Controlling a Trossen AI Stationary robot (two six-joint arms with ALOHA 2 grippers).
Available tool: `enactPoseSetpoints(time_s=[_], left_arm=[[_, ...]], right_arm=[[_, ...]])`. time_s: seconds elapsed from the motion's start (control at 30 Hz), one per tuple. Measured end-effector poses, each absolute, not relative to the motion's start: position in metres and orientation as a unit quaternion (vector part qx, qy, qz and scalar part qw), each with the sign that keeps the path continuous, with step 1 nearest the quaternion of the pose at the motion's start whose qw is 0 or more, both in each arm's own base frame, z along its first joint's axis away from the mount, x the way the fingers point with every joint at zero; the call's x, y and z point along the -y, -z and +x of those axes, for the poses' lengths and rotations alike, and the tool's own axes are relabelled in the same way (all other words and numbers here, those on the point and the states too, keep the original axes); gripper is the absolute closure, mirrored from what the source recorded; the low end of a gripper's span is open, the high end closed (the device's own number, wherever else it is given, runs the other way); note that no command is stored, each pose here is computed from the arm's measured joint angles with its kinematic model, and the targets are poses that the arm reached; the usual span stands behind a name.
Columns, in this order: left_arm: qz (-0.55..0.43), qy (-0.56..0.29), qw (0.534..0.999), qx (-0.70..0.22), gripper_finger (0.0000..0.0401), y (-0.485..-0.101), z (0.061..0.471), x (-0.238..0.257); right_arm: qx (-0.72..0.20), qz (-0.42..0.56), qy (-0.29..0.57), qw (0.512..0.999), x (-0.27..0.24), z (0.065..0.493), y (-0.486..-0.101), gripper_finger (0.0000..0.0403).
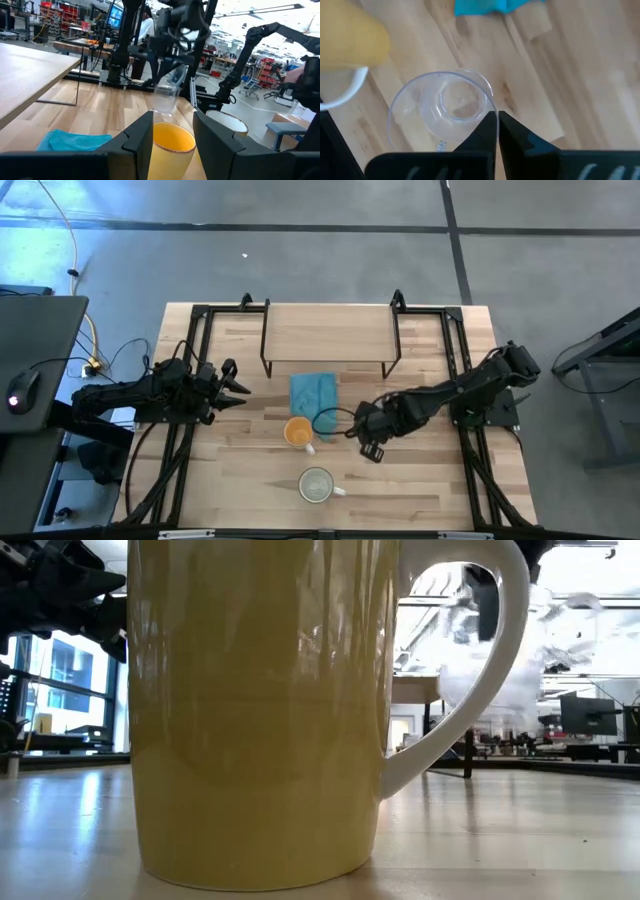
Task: Stack small to large cups/mugs on shelf
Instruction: Put the transparent mug on the shelf
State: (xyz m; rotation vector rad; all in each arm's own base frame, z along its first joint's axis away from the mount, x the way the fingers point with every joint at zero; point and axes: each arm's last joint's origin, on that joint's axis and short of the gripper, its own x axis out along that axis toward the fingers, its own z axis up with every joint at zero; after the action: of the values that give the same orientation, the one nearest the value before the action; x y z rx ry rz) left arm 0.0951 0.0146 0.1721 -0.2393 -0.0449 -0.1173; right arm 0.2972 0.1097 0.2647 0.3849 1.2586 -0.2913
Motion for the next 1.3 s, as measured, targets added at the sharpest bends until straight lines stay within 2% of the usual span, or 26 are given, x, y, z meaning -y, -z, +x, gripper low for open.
enactPoseSetpoints(time_s=[0.47,0.8,1.03,1.3], left_arm=[[-0.119,0.059,0.991,0.022,0.0272,-0.172,0.095,-0.015],[-0.119,0.059,0.991,0.022,0.0272,-0.172,0.095,-0.015],[-0.110,0.059,0.992,0.023,0.0272,-0.172,0.095,-0.015],[-0.106,0.058,0.992,0.023,0.0272,-0.172,0.095,-0.015]], right_arm=[[-0.556,0.192,0.129,0.798,-0.053,0.312,-0.340,0.0403],[-0.525,0.219,0.176,0.804,0.006,0.301,-0.392,0.0403],[-0.504,0.231,0.214,0.804,0.050,0.288,-0.413,0.0403],[-0.497,0.240,0.246,0.797,0.094,0.274,-0.417,0.0403]])
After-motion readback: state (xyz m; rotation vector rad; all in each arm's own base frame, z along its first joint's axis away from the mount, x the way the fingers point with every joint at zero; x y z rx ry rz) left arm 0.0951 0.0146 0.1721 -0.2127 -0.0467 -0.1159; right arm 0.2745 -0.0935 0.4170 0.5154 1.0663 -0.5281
